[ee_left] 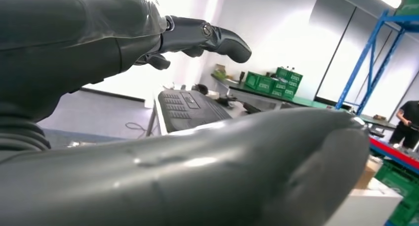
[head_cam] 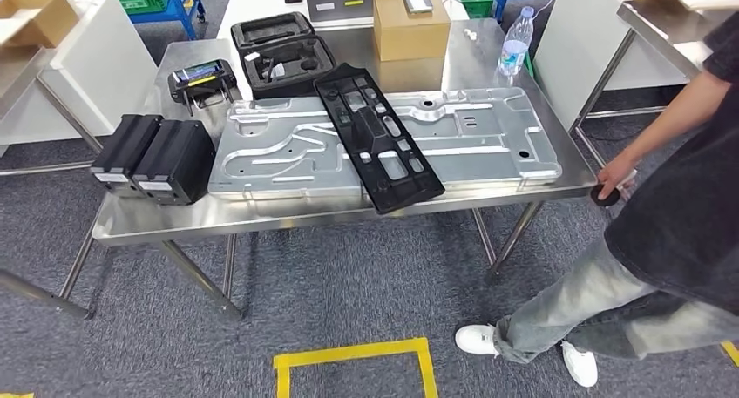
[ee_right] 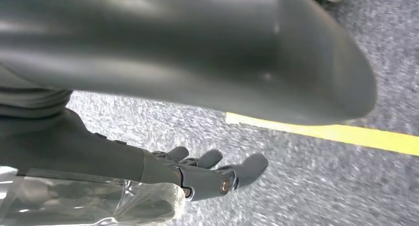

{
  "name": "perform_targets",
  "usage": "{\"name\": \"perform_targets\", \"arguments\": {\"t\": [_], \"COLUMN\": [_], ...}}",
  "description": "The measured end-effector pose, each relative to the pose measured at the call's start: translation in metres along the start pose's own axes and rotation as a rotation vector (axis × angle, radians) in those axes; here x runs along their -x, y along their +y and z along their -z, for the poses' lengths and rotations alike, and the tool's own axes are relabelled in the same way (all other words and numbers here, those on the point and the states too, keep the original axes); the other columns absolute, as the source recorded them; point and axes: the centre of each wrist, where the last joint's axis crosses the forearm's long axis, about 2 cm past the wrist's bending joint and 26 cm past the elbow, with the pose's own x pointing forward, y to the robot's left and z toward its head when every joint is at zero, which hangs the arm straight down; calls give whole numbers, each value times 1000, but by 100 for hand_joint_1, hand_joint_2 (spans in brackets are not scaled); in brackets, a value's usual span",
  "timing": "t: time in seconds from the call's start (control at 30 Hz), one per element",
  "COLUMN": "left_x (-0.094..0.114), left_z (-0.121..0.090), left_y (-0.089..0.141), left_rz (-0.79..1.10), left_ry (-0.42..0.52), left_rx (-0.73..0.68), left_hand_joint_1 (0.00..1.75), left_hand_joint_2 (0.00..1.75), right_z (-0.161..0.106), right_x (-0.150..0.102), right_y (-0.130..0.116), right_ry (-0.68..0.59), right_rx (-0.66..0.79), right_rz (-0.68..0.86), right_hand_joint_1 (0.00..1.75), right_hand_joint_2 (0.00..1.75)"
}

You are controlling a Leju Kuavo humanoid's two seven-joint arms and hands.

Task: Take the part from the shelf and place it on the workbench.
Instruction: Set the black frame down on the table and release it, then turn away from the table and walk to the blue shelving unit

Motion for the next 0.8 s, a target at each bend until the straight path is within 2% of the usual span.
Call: {"name": "perform_targets", "arguments": {"t": [0.4, 0.8], "left_x": [16, 24], "left_z": [-7, -11], "left_y": [14, 19], "left_rz": [-5, -32], "left_ry": [32, 54], "left_rx": [-31, -60], "left_hand_joint_1": [0, 0], "left_hand_joint_2": [0, 0], "right_z": [0, 1], "right_x": [3, 0], "right_y": [-1, -3], "right_ry": [79, 82], "right_rx": [-13, -2], "right_rz": [22, 47], "right_hand_joint_1": [0, 0], "right_hand_joint_2": [0, 0]}}
